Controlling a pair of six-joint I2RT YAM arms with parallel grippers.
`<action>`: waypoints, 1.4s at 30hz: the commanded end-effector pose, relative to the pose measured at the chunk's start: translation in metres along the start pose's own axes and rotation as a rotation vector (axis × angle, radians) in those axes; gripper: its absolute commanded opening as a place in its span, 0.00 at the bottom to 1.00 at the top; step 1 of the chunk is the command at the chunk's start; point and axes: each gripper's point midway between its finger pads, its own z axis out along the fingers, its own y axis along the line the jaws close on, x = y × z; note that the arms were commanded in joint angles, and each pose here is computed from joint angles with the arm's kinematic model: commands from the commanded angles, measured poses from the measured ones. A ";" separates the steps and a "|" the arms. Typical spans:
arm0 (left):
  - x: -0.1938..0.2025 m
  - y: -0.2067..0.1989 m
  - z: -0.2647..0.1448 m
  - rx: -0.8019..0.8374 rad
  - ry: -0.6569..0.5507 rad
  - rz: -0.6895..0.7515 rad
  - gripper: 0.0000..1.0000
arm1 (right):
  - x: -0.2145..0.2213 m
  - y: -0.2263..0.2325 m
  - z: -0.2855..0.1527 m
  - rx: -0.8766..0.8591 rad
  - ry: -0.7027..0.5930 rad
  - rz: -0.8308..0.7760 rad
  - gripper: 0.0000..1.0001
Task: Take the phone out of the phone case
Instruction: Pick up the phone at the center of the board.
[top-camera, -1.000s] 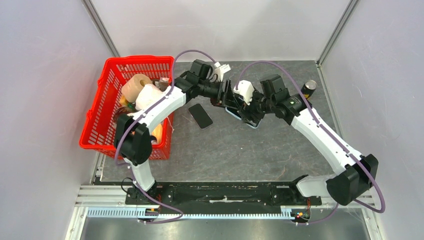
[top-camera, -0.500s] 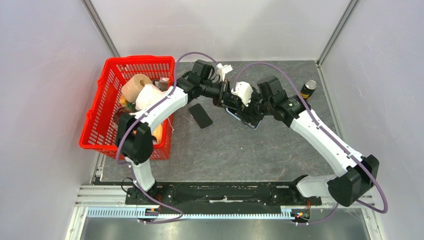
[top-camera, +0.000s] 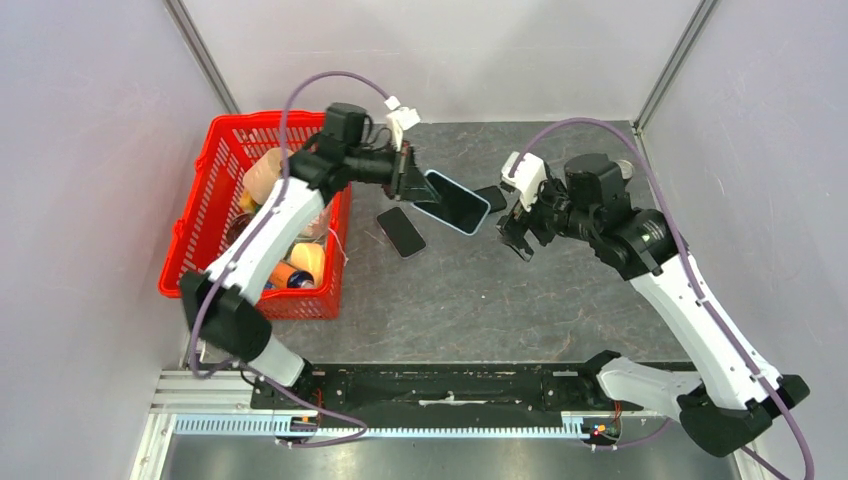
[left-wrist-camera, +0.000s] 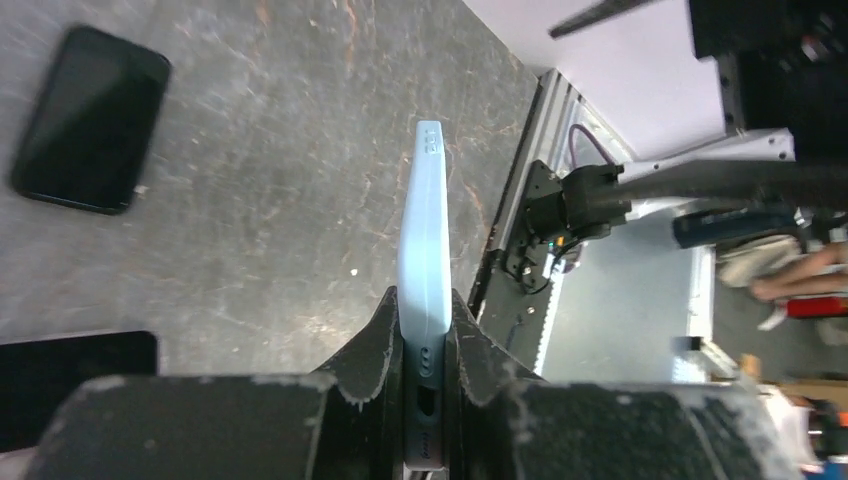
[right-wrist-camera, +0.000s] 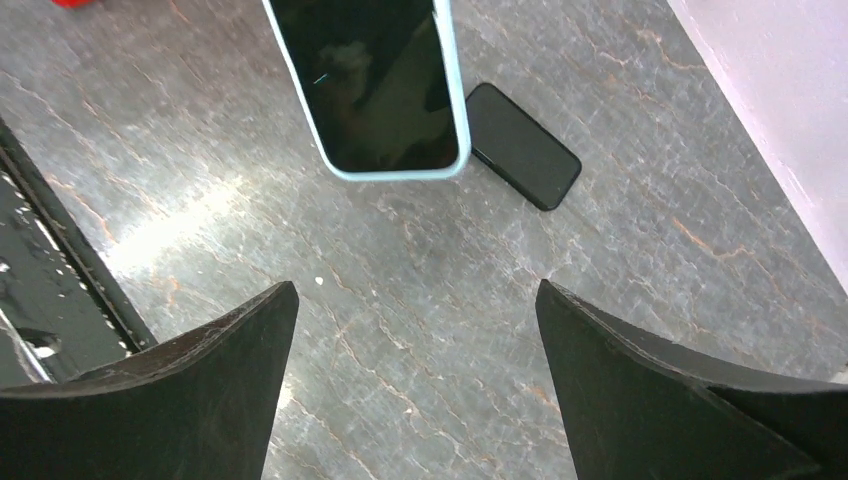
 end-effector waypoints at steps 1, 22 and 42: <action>-0.017 -0.064 -0.053 0.062 -0.148 0.408 0.02 | -0.026 0.008 -0.018 -0.045 -0.107 0.071 0.95; 0.012 -0.111 -0.080 0.142 -0.282 0.594 0.02 | -0.062 0.076 0.000 -0.665 -0.197 0.193 0.79; 0.013 -0.106 -0.056 0.182 -0.265 0.545 0.02 | -0.056 0.096 0.017 -0.799 -0.165 0.194 0.38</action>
